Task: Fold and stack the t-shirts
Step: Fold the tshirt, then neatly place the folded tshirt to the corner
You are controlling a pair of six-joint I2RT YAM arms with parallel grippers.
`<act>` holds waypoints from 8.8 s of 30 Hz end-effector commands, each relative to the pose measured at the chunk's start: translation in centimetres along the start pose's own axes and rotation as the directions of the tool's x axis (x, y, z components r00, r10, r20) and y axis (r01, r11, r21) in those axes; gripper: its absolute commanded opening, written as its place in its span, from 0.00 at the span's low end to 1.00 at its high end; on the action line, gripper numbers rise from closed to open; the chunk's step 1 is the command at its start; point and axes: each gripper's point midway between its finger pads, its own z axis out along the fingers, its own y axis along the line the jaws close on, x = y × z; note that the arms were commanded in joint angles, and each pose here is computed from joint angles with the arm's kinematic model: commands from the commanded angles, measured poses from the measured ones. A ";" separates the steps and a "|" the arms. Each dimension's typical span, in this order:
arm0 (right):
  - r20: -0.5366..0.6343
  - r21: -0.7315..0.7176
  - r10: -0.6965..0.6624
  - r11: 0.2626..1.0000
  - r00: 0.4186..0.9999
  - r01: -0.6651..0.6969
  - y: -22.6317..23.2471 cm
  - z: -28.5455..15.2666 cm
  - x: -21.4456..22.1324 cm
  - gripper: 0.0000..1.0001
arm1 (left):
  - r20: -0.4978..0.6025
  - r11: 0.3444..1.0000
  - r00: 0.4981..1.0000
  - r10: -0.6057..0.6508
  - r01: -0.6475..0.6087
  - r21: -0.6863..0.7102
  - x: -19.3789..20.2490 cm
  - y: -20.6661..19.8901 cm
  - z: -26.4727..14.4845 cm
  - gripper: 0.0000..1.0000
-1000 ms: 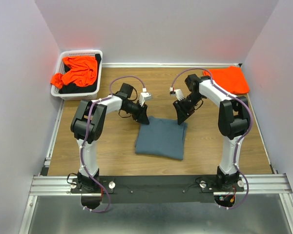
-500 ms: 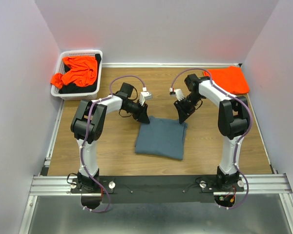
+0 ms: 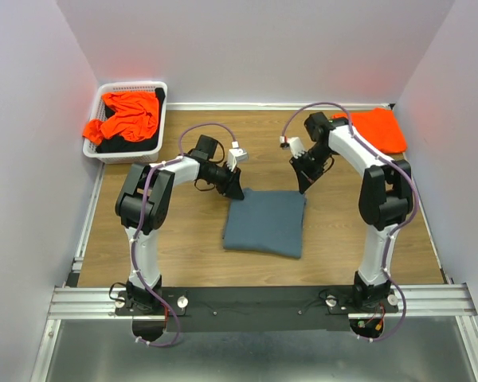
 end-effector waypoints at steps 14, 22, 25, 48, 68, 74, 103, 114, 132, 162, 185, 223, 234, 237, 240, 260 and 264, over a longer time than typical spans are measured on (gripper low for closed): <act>-0.105 0.191 0.101 0.978 0.989 -0.080 -7.9 3.7 2.7 0.01 | -0.034 0.986 0.998 -0.052 0.046 -0.158 1.5 3.5 -0.3 0.18; -0.040 0.244 0.106 0.965 0.994 -0.093 -10.0 4.7 0.8 0.00 | -0.022 0.985 0.999 -0.043 0.038 -0.171 0.9 4.0 -0.7 0.16; 0.018 0.239 0.100 0.966 0.995 -0.101 -9.8 3.8 -1.1 0.00 | 0.004 0.986 1.000 -0.018 0.018 -0.166 -0.5 3.7 -1.3 0.19; 0.309 -0.499 0.322 0.856 0.895 -0.135 5.8 -3.9 -7.3 0.89 | 0.244 0.969 0.969 -0.037 -0.024 0.244 -8.2 -9.4 -3.0 0.75; 0.376 -0.412 0.353 0.892 0.857 -0.187 -2.8 -1.7 -11.0 1.00 | 0.319 0.976 0.928 -0.194 0.151 0.155 -10.1 0.1 -4.7 0.79; 0.319 -0.585 0.437 0.789 0.841 -0.188 4.6 -4.4 -8.6 1.00 | 0.283 0.961 0.935 -0.215 0.152 0.229 -10.0 -7.5 -3.8 0.91; 0.087 -0.737 0.593 0.579 0.801 -0.349 9.1 -1.9 -1.6 1.00 | 0.149 0.914 0.956 -0.253 0.186 0.360 -5.5 -16.6 1.3 0.91; -0.118 -0.653 0.663 0.509 0.739 -0.561 5.2 7.3 3.2 1.00 | 0.021 0.800 0.819 -0.573 0.553 0.232 3.8 -6.1 5.6 0.91; 0.168 -0.629 0.554 0.697 0.815 -0.344 6.0 -1.6 -0.8 1.00 | 0.127 0.921 0.931 -0.342 0.306 0.240 -0.9 -10.5 -1.4 0.91; 0.578 -0.083 0.304 0.945 0.758 -0.316 -3.1 -10.9 -6.4 1.00 | 0.146 0.735 0.747 0.649 -0.564 -0.376 -13.3 -13.6 -1.7 0.70; 0.576 -0.119 0.576 0.762 0.580 -0.637 -9.4 -10.0 2.9 1.00 | -0.162 0.342 0.358 0.920 -0.933 -0.115 -7.8 -13.2 16.9 0.42; 0.550 -0.535 0.808 0.534 0.211 -0.655 -7.5 -2.5 2.5 1.00 | -0.067 0.531 0.534 0.843 -0.845 -0.064 -10.5 -13.5 17.9 0.00; 0.513 -0.608 0.849 0.461 0.123 -0.647 -6.6 -0.2 2.2 0.99 | 0.005 0.565 0.567 0.824 -0.819 -0.101 -13.3 -14.2 16.5 0.00; 0.485 -0.618 0.866 0.437 0.121 -0.653 -6.4 0.7 1.6 0.96 | 0.035 0.583 0.583 0.812 -0.805 -0.110 -14.2 -14.8 16.0 0.00; 0.458 -0.643 0.885 0.397 0.087 -0.655 -6.6 1.3 1.0 0.86 | 0.057 0.587 0.584 0.810 -0.802 -0.110 -14.8 -15.4 15.7 0.00; 0.558 -0.600 0.827 0.350 -0.063 -0.719 -13.1 4.0 -2.8 0.33 | 0.099 0.628 0.621 0.778 -0.773 -0.090 -14.8 -15.8 15.2 0.00; 0.612 -0.545 0.790 0.452 0.033 -0.706 -13.6 2.7 -4.3 0.01 | 0.095 0.649 0.643 0.760 -0.754 -0.097 -14.8 -15.3 14.7 0.14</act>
